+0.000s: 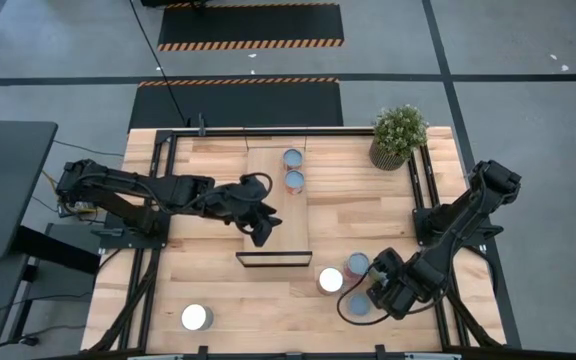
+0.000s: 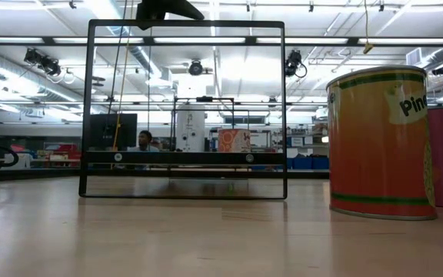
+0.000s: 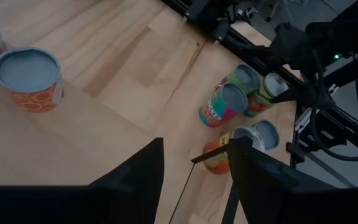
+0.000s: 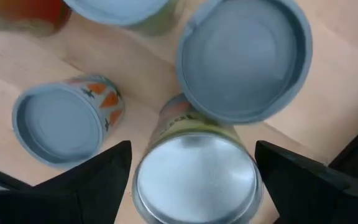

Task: Pick and place cans onto a shelf
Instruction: Put the blue can on the shelf

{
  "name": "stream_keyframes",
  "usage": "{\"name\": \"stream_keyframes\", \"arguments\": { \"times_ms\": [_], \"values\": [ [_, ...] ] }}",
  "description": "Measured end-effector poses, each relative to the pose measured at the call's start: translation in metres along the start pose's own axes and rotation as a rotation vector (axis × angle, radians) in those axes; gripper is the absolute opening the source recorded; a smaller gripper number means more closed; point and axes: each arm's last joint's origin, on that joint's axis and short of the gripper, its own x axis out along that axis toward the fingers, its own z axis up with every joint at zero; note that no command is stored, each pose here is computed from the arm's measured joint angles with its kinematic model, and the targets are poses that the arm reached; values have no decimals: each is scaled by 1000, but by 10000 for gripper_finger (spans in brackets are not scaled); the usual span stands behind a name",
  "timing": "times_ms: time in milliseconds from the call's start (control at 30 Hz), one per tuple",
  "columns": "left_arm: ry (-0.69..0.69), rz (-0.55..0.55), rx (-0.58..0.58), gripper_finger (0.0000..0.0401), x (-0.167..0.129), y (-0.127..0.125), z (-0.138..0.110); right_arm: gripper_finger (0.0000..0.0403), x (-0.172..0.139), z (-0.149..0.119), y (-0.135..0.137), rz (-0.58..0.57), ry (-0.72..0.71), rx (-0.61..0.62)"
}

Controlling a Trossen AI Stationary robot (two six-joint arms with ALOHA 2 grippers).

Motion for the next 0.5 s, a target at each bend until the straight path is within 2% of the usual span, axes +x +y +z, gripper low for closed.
{"name": "stream_keyframes", "arguments": {
  "times_ms": [500],
  "values": [
    [4, 4, 21, 183, 0, 0, 0, 348, 11, -12, 4, -30, 56, -7]
  ]
}}
